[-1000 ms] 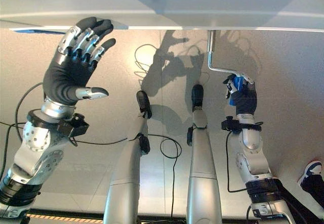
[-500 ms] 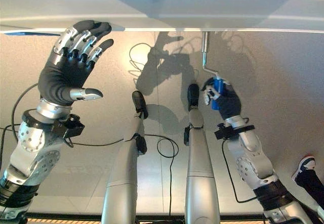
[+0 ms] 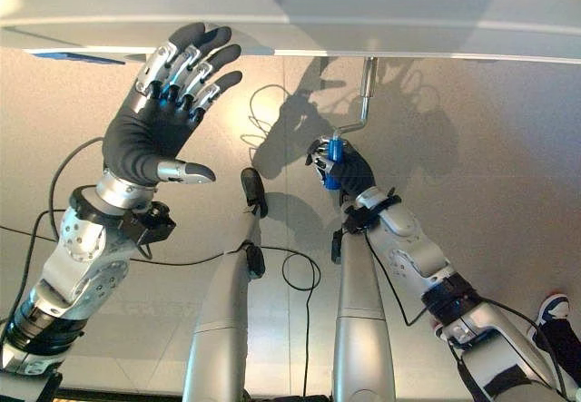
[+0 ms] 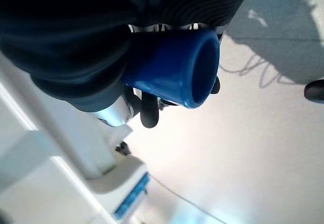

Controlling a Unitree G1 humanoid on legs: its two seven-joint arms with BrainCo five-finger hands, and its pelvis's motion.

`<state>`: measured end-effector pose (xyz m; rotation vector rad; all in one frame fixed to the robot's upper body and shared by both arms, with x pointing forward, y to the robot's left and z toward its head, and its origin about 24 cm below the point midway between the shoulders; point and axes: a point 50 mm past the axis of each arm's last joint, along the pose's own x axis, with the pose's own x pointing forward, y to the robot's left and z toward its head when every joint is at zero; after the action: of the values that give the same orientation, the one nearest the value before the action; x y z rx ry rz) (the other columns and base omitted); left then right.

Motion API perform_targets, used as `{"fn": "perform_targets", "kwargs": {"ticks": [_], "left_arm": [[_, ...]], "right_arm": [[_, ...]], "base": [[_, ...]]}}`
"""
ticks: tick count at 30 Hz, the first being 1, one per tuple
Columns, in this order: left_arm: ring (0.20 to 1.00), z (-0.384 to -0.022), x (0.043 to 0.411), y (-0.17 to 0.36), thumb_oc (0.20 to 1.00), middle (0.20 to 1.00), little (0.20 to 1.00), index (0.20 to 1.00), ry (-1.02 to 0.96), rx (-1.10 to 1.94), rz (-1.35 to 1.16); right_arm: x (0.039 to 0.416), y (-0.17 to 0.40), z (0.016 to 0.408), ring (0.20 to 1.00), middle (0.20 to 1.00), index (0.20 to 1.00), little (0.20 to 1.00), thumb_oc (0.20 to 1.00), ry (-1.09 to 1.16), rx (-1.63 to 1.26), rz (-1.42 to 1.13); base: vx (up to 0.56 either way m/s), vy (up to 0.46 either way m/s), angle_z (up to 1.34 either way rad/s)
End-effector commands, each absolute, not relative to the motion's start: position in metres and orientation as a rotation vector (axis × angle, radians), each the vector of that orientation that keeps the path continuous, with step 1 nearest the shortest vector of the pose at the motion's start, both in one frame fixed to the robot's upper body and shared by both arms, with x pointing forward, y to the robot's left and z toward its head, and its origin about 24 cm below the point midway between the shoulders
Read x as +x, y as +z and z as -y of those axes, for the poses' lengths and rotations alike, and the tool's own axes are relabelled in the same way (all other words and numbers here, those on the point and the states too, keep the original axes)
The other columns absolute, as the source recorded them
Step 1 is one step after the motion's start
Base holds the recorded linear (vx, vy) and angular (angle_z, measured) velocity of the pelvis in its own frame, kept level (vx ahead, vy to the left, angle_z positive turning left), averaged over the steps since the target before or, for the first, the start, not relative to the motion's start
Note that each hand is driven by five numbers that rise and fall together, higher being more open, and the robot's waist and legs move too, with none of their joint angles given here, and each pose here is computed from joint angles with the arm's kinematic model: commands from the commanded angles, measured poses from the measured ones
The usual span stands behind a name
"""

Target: Raise the hospital bed

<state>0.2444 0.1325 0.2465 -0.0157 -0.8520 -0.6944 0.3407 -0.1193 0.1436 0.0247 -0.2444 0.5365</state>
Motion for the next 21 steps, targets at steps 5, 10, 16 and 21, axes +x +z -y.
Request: {"fn": "perform_targets", "kwargs": {"ticks": [5,10,16,21], "left_arm": [[1.0,-0.123,0.222,0.259,1.0,1.0,1.0,1.0,-0.792,-0.103,0.97],[1.0,-0.112,0.224,0.257,1.0,1.0,1.0,1.0,-0.856,-0.135,0.936],[1.0,-0.105,0.224,0.257,1.0,1.0,1.0,1.0,-0.894,-0.138,0.921],[1.0,-0.103,0.224,0.257,1.0,1.0,1.0,1.0,-0.901,-0.131,0.923]], "right_arm": [[0.371,0.138,0.071,0.2,0.2,0.2,0.2,0.2,0.563,-0.205,0.195],[0.401,0.126,0.13,0.2,0.2,0.2,0.2,0.2,0.233,-0.202,0.035],[0.399,0.111,0.225,0.2,0.2,0.2,0.2,0.2,-0.096,-0.217,-0.129],[0.386,0.107,0.27,0.2,0.2,0.2,0.2,0.2,-0.252,-0.193,-0.174]], "base": [[0.0,0.0,0.0],[0.0,0.002,0.01],[0.01,0.013,0.07],[0.01,0.007,0.06]]}}
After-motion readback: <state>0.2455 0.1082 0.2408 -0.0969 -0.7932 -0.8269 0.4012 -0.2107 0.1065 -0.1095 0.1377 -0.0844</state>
